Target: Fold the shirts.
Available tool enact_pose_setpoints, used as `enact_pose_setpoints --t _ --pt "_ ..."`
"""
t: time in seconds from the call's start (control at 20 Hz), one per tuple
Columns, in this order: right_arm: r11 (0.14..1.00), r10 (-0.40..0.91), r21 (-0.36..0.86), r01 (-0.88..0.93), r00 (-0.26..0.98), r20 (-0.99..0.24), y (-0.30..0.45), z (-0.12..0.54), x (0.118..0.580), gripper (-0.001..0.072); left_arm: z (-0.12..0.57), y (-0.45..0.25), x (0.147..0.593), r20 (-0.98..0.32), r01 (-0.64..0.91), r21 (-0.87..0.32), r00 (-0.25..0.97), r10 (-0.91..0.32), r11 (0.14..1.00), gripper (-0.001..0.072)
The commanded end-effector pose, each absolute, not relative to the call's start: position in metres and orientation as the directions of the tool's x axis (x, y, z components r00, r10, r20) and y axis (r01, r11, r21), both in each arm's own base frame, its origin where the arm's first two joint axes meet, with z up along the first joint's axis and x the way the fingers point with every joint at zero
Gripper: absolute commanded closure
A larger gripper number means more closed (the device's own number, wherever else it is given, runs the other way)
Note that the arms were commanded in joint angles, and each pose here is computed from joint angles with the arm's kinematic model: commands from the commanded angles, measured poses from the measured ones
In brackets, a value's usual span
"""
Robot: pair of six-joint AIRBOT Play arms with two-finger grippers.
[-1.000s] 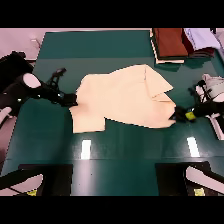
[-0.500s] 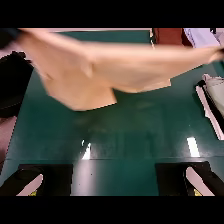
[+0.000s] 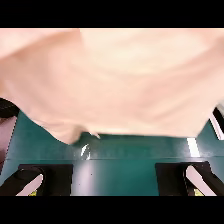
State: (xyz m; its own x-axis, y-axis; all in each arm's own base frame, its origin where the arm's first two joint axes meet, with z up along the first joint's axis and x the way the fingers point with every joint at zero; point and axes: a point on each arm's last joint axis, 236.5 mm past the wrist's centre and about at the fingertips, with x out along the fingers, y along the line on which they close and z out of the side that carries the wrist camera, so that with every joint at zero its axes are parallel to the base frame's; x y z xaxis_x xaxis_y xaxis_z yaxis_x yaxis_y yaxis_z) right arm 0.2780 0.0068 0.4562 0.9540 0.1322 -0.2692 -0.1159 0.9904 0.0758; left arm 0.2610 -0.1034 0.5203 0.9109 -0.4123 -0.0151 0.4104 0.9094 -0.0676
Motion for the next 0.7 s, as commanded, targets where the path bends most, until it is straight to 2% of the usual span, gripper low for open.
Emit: enact_pose_setpoints --t 0.0,0.1,0.2,0.3,0.4,0.5,0.65 --pt "0.976 0.201 0.175 -0.131 0.854 -0.479 0.001 0.382 0.321 0.0696 0.417 -0.116 0.328 -0.341 0.395 -0.14 0.842 -0.419 0.908 0.068" --pt "0.973 0.22 0.205 -0.109 0.716 -0.663 -0.002 0.3 0.356 0.0696 0.33 -0.126 0.373 -0.548 0.373 -0.204 0.723 -0.421 0.905 0.0679" --pt "0.975 0.215 0.207 -0.079 0.558 -0.801 -0.005 0.222 0.38 0.0696 0.241 -0.133 0.407 -0.702 0.329 -0.264 0.579 -0.415 0.907 0.0679" --pt "0.973 0.225 0.222 -0.054 0.394 -0.891 -0.004 0.148 0.396 0.0696 0.157 -0.136 0.434 -0.803 0.27 -0.298 0.447 -0.394 0.915 0.0679" --pt "0.97 0.236 0.24 -0.02 0.286 -0.929 -0.008 0.089 0.415 0.0695 0.092 -0.138 0.459 -0.853 0.257 -0.3 0.358 -0.379 0.919 0.0679" --pt "0.968 0.242 0.251 0.006 0.244 -0.939 -0.013 0.054 0.436 0.0696 0.055 -0.139 0.481 -0.862 0.24 -0.3 0.345 -0.37 0.923 0.0679" --pt "0.967 0.245 0.255 0.008 0.261 -0.934 -0.019 0.043 0.467 0.0696 0.047 -0.138 0.509 -0.834 0.227 -0.286 0.42 -0.358 0.931 0.0679"
